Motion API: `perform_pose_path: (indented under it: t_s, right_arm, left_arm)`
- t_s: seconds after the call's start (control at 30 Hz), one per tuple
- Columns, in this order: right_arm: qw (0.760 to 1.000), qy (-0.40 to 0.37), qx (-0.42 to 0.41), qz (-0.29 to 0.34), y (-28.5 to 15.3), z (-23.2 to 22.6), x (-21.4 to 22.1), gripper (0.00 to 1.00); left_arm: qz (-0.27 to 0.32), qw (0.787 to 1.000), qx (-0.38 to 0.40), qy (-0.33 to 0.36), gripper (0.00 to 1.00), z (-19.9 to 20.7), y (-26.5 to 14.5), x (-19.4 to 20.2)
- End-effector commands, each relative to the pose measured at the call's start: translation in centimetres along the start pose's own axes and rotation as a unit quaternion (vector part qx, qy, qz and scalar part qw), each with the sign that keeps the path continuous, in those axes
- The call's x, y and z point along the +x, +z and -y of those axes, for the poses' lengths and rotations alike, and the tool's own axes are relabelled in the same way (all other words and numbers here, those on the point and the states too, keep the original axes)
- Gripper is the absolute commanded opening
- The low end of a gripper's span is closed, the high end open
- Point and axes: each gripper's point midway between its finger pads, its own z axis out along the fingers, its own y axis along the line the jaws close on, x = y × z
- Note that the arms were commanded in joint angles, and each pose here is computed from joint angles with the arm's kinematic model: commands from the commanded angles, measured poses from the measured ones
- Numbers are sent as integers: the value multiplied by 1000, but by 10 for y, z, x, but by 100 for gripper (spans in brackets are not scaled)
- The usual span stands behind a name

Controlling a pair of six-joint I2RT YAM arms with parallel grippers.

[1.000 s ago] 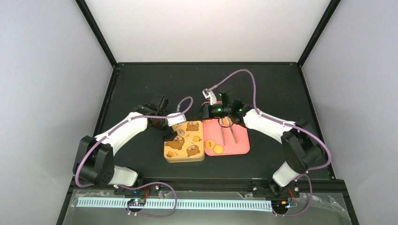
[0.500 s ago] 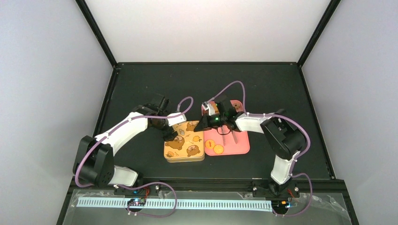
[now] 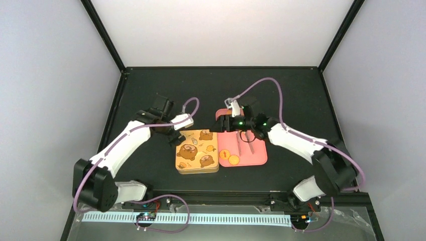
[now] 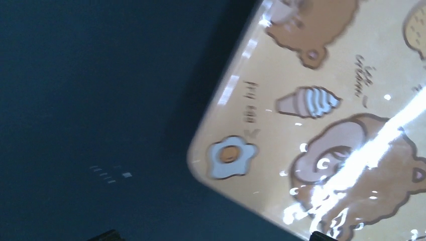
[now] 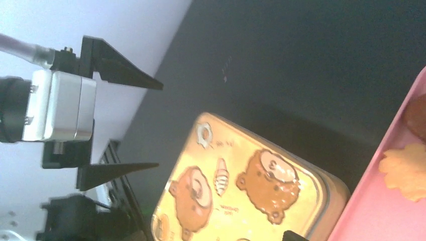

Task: Pack the cookies
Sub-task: Press the box lid onto the packing box, then reset both arms

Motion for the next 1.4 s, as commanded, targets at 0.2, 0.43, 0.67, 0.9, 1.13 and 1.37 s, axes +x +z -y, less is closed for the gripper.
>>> perform_pose_path:
  t_s: [0.2, 0.43, 0.67, 0.9, 1.13, 1.37]
  right_arm:
    - [987, -70, 107, 98, -75, -4, -50, 94]
    - [901, -76, 318, 286, -189, 43, -99, 100]
    - [684, -94, 590, 419, -291, 124, -80, 100]
    - [625, -45, 650, 430, -322, 177, -53, 100]
    - [591, -13, 645, 485, -344, 218, -29, 100]
    - [632, -2, 584, 510, -340, 239, -43, 100]
  left_arm:
    - [111, 980, -133, -100, 99, -77, -74, -14]
    - [183, 943, -195, -197, 99, -124, -67, 5]
    - [284, 882, -277, -256, 99, -149, -55, 14]
    - [339, 854, -280, -279, 99, -160, -27, 17]
    - [374, 838, -273, -288, 99, -169, -27, 11]
    - [465, 808, -300, -201, 99, -131, -36, 13]
